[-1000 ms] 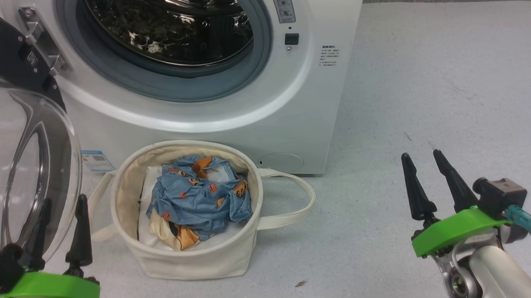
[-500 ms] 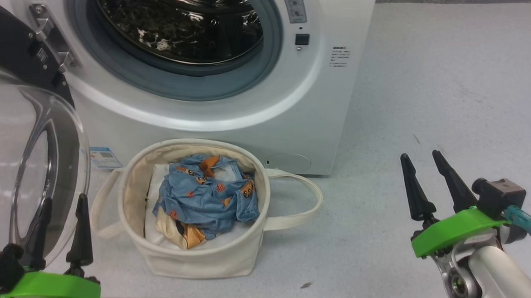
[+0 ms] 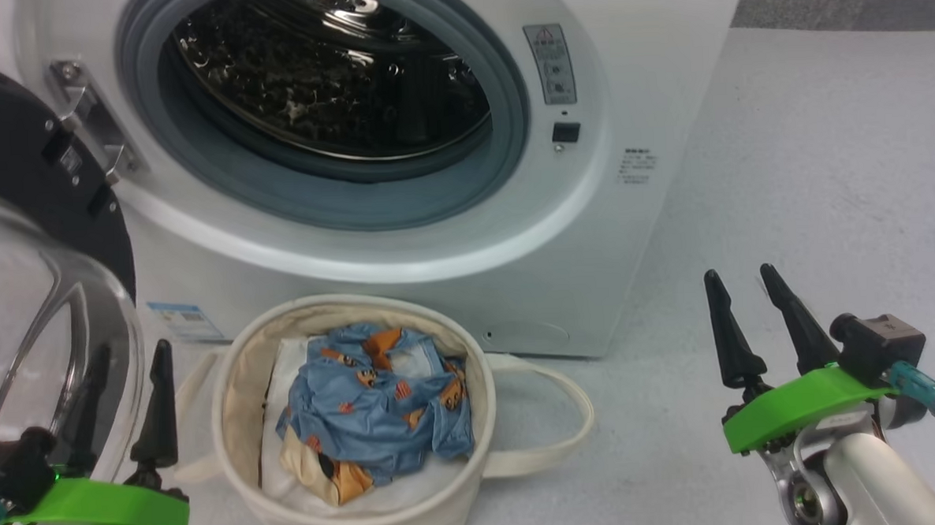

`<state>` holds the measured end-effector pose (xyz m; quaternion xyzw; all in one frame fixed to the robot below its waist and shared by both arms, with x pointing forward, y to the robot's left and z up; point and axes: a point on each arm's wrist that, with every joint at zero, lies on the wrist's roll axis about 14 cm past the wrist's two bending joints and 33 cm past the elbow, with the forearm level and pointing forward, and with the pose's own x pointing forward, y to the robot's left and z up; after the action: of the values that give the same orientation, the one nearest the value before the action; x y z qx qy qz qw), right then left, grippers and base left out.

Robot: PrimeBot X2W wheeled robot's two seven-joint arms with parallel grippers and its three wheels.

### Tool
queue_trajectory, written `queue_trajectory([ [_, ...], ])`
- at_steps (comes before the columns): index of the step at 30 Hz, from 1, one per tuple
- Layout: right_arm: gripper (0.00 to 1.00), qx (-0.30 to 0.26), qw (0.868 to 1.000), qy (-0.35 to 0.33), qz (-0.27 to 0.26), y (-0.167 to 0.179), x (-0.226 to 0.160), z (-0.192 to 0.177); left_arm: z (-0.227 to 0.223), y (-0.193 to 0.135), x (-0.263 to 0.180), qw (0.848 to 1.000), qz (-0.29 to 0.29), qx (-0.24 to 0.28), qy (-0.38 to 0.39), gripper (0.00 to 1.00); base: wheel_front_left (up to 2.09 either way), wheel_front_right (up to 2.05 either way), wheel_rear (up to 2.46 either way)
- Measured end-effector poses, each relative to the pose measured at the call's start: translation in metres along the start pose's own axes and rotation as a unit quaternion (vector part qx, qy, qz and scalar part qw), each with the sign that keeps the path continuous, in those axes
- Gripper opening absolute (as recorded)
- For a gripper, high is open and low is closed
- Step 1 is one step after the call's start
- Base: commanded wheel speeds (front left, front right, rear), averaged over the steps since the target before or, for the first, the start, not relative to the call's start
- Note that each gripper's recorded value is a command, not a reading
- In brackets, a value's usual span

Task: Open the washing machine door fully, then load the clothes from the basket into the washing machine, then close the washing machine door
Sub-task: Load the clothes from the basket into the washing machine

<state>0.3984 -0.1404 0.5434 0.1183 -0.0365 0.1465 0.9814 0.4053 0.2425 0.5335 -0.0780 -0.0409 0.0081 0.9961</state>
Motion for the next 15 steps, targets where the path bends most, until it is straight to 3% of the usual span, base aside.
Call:
queue_trajectory([
  [7,1.0,0.001,1.0,0.001,-0.001,-0.001,0.001,-0.001,-0.001,-0.015,0.003,1.0,-0.023,0.004,0.001,1.0,1.12,-1.14,0.02],
  [15,1.0,0.0,1.0,-0.004,-0.005,-0.004,0.004,0.002,-0.004,-0.049,0.006,0.998,-0.062,-0.008,0.0,1.0,0.2,-0.2,0.0],
])
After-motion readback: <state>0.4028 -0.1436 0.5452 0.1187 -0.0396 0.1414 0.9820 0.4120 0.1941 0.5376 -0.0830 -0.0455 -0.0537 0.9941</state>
